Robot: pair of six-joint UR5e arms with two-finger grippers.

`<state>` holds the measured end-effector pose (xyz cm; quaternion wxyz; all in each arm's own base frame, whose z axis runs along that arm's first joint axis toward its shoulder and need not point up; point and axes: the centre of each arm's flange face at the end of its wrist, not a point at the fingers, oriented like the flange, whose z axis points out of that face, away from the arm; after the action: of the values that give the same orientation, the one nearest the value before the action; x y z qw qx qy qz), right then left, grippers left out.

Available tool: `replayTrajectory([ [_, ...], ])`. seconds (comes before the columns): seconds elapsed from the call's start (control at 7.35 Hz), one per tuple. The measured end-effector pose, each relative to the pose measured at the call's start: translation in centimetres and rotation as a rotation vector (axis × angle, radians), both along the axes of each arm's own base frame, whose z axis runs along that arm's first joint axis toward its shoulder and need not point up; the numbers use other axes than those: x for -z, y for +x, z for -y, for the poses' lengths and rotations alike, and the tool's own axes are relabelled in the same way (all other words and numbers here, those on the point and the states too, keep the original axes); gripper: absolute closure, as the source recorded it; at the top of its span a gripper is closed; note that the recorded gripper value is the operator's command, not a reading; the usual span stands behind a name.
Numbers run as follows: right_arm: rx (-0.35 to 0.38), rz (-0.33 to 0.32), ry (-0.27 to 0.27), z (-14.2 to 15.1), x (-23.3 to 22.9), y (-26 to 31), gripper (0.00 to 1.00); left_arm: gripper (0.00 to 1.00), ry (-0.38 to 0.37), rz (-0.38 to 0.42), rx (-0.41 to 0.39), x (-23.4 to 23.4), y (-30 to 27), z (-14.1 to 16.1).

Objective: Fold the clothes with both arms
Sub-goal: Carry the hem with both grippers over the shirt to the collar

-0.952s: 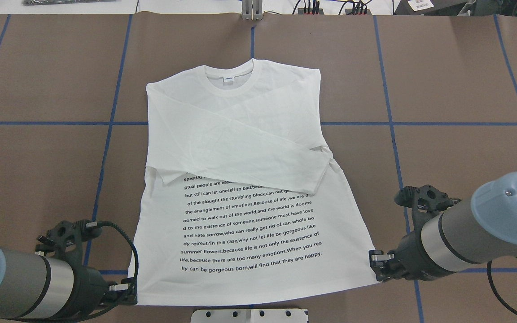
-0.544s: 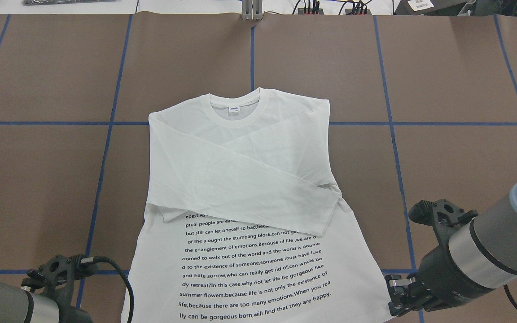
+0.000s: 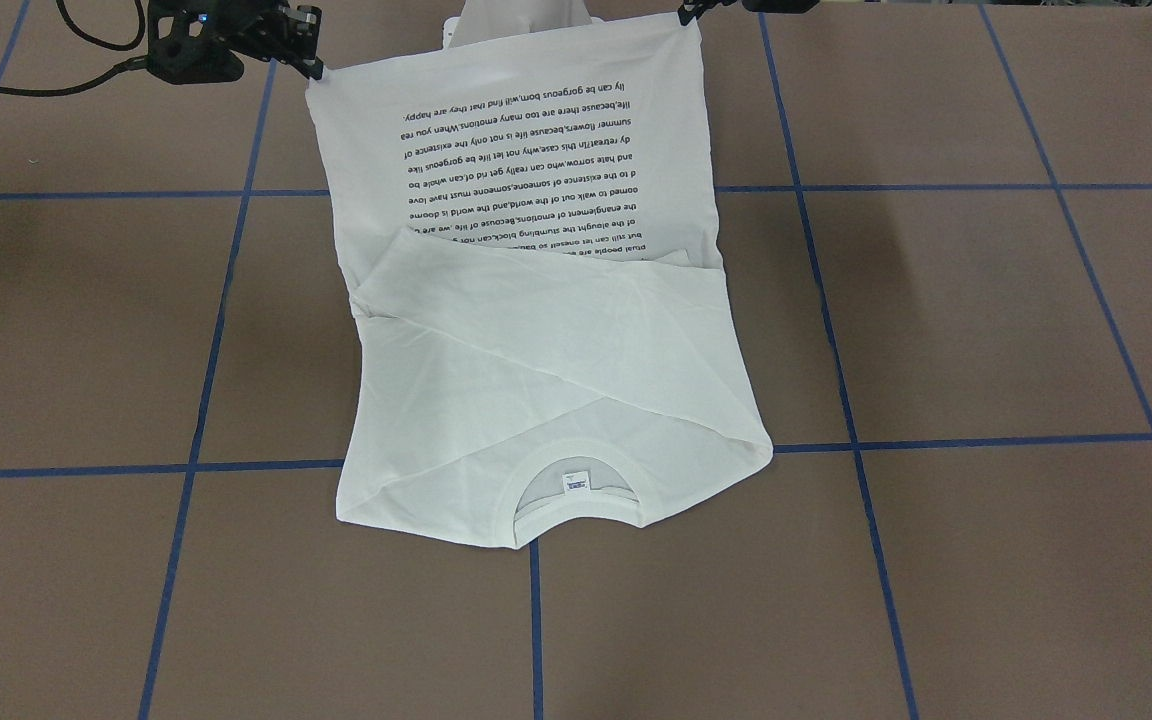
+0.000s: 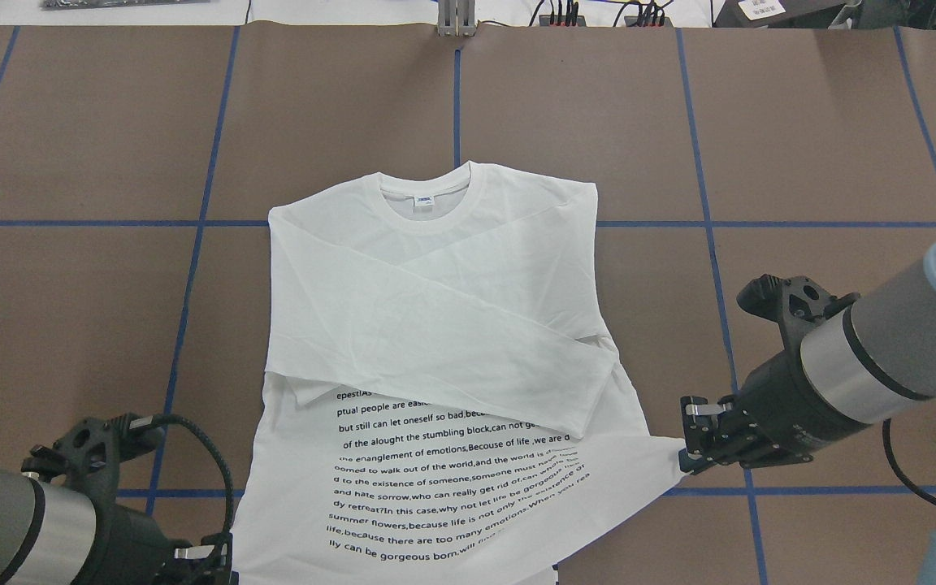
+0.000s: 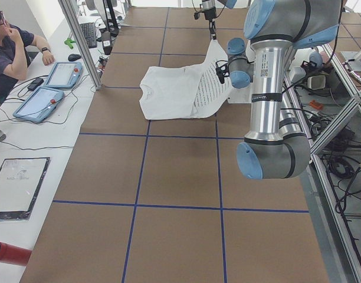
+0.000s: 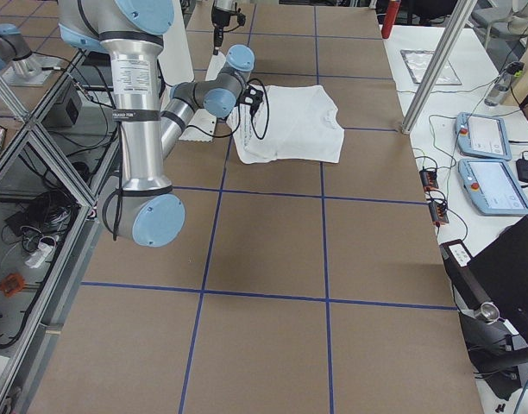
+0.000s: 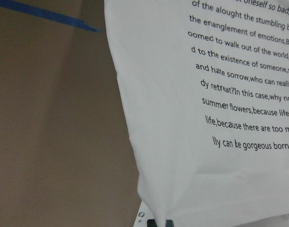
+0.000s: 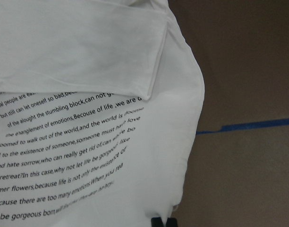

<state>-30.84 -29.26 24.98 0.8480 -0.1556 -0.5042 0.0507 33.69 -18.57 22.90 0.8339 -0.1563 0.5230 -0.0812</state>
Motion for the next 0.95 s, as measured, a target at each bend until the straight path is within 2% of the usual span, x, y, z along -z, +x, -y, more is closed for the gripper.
replayTrajectory([
  [0.27, -0.105, -0.003, -0.003, 5.1, 0.3, 0.9, 1.00, 1.00, 0.008, -0.012, 0.092, 0.0, -1.8, 6.2],
  [0.54, -0.208, -0.008, -0.013, 10.4, 0.5, 2.6, 1.00, 1.00, 0.010, 0.014, 0.179, -0.9, -0.8, 12.6],
  [0.68, -0.241, -0.014, -0.013, 13.3, 0.8, 2.3, 1.00, 1.00, 0.007, 0.028, 0.226, -0.9, -0.8, 15.6],
  [0.95, -0.247, -0.033, 0.025, 17.4, 0.8, 0.9, 1.00, 1.00, 0.036, 0.067, 0.284, -1.9, -1.8, 20.3],
])
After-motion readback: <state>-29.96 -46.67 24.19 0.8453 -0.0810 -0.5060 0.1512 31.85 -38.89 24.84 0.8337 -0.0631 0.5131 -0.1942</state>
